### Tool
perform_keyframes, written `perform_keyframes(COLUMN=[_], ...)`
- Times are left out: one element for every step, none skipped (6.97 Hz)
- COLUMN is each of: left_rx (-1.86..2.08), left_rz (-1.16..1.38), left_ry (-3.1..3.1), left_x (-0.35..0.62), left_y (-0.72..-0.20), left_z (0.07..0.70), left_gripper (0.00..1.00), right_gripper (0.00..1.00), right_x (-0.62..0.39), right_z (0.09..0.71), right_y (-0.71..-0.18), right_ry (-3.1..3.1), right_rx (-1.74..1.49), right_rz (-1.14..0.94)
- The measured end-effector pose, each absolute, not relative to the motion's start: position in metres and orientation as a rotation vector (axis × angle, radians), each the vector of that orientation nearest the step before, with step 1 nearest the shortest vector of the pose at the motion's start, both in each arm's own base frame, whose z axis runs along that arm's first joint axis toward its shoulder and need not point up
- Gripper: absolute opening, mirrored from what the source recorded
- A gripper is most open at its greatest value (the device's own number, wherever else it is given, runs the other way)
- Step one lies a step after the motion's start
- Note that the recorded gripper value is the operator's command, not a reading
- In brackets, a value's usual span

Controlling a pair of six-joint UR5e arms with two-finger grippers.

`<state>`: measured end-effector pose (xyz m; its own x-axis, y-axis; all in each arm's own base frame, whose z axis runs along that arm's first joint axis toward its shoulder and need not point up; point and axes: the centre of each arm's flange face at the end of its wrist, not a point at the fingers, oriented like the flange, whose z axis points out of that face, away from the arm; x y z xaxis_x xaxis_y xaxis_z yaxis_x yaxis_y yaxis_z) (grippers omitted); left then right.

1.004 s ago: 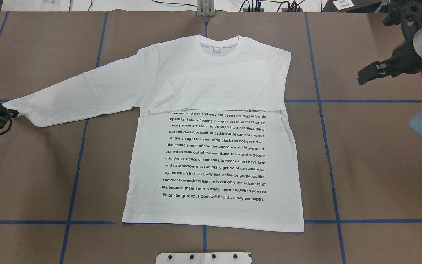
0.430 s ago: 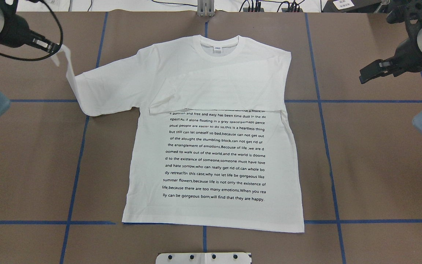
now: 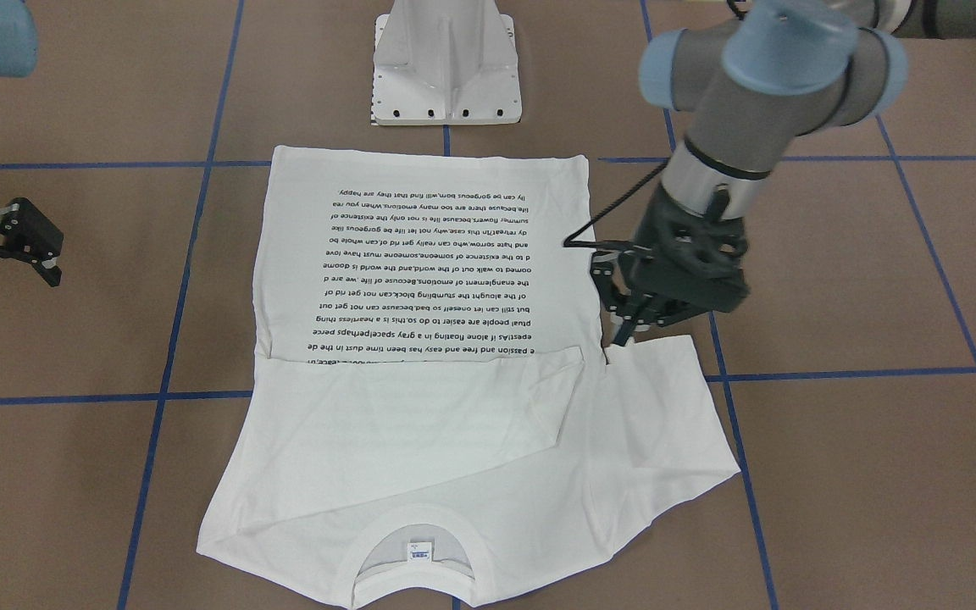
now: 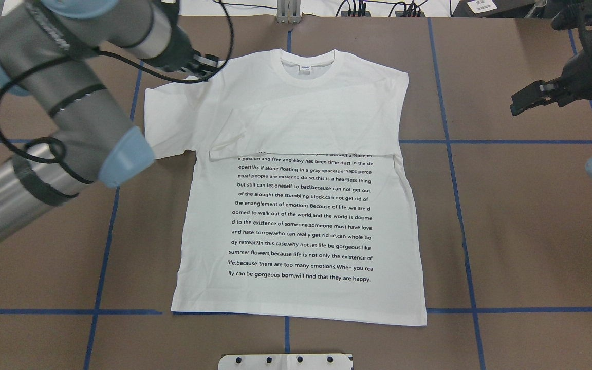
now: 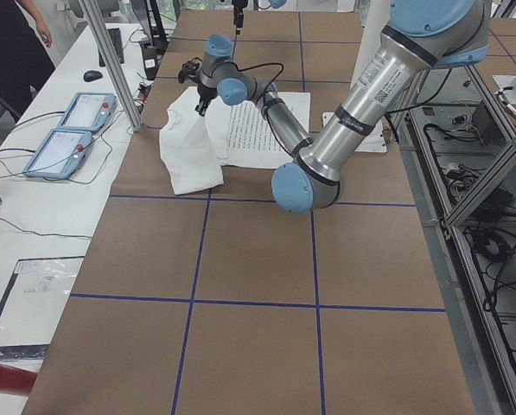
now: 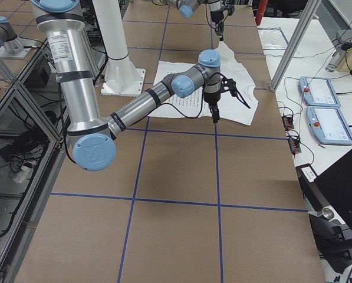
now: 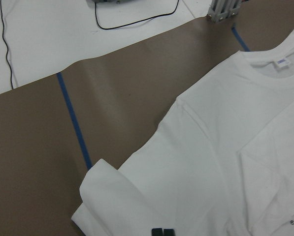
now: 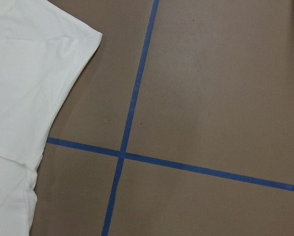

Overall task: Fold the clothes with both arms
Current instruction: 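Fold the sleeve across the shirt body with the left gripper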

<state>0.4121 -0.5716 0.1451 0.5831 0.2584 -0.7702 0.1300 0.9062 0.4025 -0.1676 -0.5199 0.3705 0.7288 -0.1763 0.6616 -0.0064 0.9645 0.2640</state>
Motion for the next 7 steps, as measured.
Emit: perform_keyframes(left_rx=[0.403,0.371,0.358,0.350,0.345,0.356,0.385], left_rz=[0.017,-0.030,-0.057,-0.062,-0.052,-0.038,-0.012], left_ry=[0.983,1.012,1.043,1.060,1.075,1.106,1.131], left_x=[0.485,0.549,0.596,0.626,0.644,0.653,0.654], left_y=[-0.564,-0.550,-0.533,-0.517,-0.502,-0.493,-0.490], left_z=[0.095,0.053,0.027,0.015,0.012,0.019,0.034], left_gripper=[0.00,0.00,0.00,0.11,0.99,1.00,1.00], right_gripper=[1.00,1.00,1.00,1.00,1.00,1.00,1.00], right_x=[-0.165,-0.163,-0.161,-0.159,-0.158,-0.158,-0.158], right_z=[0.371,0.372,0.372,0.372,0.372,0.372,0.371], right_y=[-0.521,-0.522,-0.523,-0.523,-0.523,-0.524,-0.524], right_ry=[-0.750,-0.750,-0.749,-0.750,-0.751,-0.752,-0.755], right_rx=[0.256,0.255,0.255,0.253,0.249,0.247,0.244], right_rz=[-0.088,-0.081,-0.073,-0.062,-0.051,-0.043,-0.030])
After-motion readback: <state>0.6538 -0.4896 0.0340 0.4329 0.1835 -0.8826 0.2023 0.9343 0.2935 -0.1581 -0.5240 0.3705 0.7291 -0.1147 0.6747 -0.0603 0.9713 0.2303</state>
